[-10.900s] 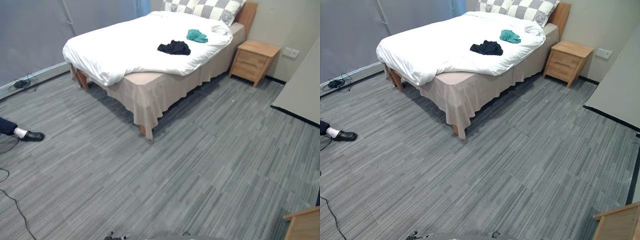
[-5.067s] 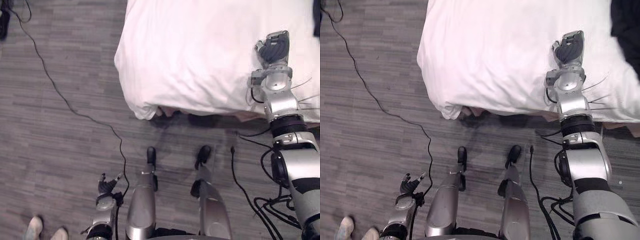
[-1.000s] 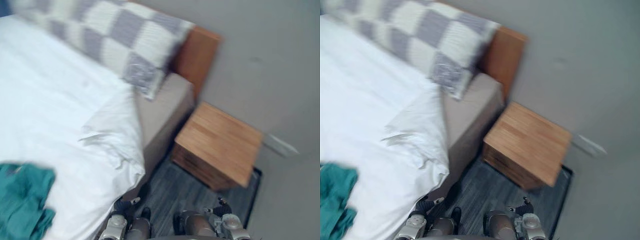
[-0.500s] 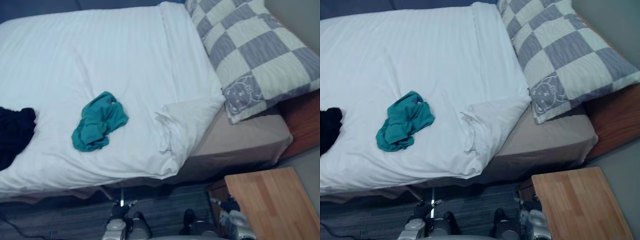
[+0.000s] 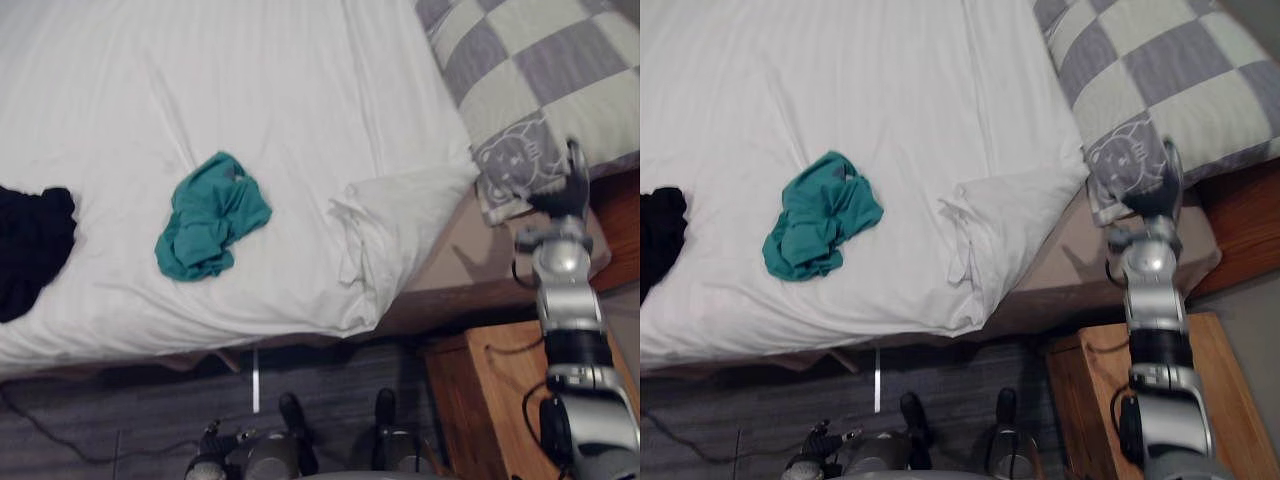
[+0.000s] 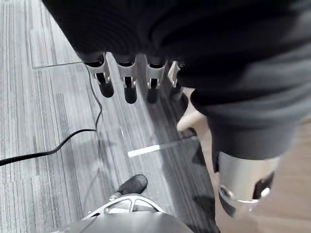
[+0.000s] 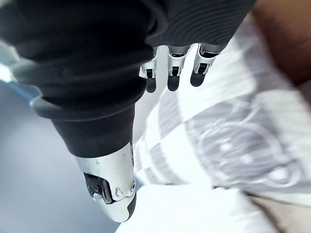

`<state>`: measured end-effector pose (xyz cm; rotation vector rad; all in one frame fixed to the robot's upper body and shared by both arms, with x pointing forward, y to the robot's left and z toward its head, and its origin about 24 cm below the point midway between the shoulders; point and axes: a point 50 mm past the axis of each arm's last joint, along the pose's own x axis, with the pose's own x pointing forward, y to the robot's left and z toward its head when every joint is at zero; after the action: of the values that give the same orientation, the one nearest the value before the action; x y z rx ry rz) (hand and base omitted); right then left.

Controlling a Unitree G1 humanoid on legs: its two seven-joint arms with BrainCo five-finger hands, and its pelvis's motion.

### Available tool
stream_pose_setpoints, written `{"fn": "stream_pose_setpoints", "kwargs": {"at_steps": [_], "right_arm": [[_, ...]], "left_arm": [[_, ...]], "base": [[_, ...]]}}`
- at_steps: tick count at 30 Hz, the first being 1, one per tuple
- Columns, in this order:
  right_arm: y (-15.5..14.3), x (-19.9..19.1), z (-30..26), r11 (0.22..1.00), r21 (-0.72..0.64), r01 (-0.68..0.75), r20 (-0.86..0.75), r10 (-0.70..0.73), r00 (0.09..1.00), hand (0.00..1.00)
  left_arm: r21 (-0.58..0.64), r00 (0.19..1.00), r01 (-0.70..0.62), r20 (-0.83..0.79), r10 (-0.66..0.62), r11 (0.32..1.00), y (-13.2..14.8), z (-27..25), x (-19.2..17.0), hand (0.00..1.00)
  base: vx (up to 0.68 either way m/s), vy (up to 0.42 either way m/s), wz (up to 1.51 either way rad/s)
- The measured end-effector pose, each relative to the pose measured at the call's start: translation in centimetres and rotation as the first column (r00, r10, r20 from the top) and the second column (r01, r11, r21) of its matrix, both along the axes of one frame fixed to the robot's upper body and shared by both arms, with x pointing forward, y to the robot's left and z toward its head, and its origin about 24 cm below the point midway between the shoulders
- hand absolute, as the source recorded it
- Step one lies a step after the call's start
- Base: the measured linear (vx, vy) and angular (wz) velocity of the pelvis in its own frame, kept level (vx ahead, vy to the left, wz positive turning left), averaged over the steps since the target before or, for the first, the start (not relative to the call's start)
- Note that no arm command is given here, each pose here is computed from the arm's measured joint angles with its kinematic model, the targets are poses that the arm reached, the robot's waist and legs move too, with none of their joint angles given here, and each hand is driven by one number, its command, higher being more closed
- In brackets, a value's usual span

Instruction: Tidy the bed and pick cloth on bed and put in laundry

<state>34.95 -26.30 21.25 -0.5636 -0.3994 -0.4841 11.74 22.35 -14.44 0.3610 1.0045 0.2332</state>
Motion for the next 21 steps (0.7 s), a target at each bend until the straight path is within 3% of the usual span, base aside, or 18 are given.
{"fn": "stream_pose_setpoints", "kwargs": {"at_steps": [4,10,11,21], "right_arm": [[4.1,1.8,5.1,0.981,-0.149,-0.124,0.076,0.137,0.988,0.0],[5.0,3.3,5.7,0.953,-0.27,-0.137,-0.015,0.138,0.99,0.0],[4.9,3.6,5.0,0.95,-0.279,-0.138,-0.052,0.129,0.99,1.0],[3.9,4.3,2.8,0.95,-0.293,-0.109,-0.143,0.069,0.987,1.0]], "left_arm": [[0.011,0.998,0.035,0.053,-0.035,0.999,-0.2,0.6,2.0,0.0],[0.054,0.982,0.091,0.162,-0.098,0.994,-0.8,2.2,5.6,0.0],[0.056,0.977,0.104,0.18,-0.113,0.993,-1.1,2.5,6.3,0.0],[0.063,0.974,0.112,0.19,-0.122,0.992,-1.6,2.7,6.9,0.0]], "base": [[-0.05,-0.003,0.09],[0.0,-0.007,0.12],[0.0,-0.022,0.05],[-0.03,-0.004,-0.04]]}}
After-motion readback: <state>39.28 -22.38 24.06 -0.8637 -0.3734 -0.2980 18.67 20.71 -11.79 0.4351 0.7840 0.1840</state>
